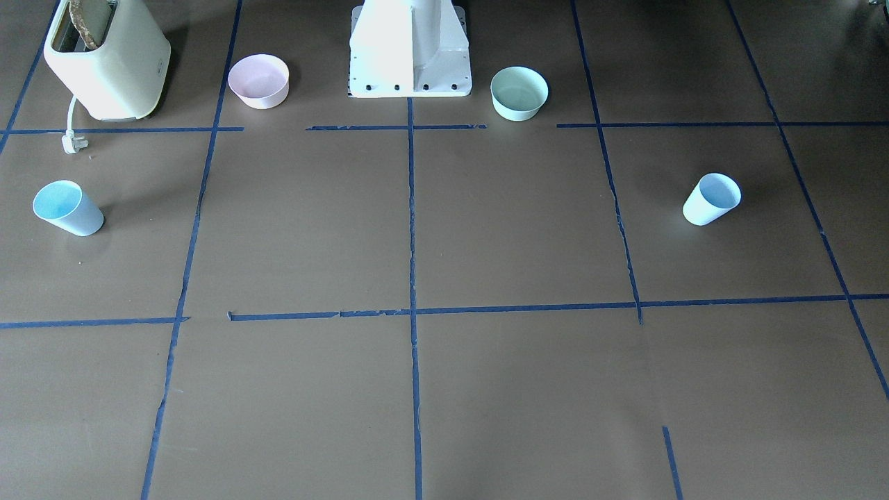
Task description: Stack blue cups with both arms
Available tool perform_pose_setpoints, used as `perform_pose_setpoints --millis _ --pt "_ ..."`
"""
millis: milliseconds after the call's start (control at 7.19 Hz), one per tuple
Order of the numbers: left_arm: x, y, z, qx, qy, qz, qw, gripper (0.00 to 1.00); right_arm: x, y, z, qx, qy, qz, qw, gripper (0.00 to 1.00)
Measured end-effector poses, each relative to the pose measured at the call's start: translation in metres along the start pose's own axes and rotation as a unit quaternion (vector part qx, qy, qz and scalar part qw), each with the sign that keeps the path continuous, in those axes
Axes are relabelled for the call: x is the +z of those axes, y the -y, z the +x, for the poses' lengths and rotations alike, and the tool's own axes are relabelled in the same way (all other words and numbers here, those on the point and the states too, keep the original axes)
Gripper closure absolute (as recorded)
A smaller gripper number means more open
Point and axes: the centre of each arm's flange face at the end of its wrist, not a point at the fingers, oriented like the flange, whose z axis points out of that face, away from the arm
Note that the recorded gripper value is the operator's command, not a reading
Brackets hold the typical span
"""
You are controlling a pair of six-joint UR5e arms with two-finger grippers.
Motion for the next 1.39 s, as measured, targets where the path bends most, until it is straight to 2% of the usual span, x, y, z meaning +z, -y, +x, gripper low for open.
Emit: perform_pose_setpoints --millis 278,557,696,974,1391 --pt "-0.013 0.039 0.013 0.021 -0.002 0.018 0.9996 0.0 -0.002 0.001 -0.002 -0.004 0.0 0.004 1.0 0.0" --pt "0.001 0.05 0.047 0.045 -0.013 0.005 0.9989 0.0 -0.002 0.002 -0.002 -0.007 0.0 0.007 0.9999 0.0" --pt "0.013 0.049 0.071 0.031 -0.025 -0.006 0.9992 0.0 -0.002 0.003 -0.002 -0.008 0.0 0.008 0.9999 0.0" --pt "0.05 0.032 0.123 -0.036 -0.046 -0.011 0.9983 0.0 -0.002 0.003 -0.002 -0.008 0.0 0.008 0.9999 0.0" --pt "0.108 -0.005 0.177 -0.101 -0.041 0.016 0.994 0.0 -0.002 0.003 -0.002 -0.008 0.0 0.008 0.9999 0.0"
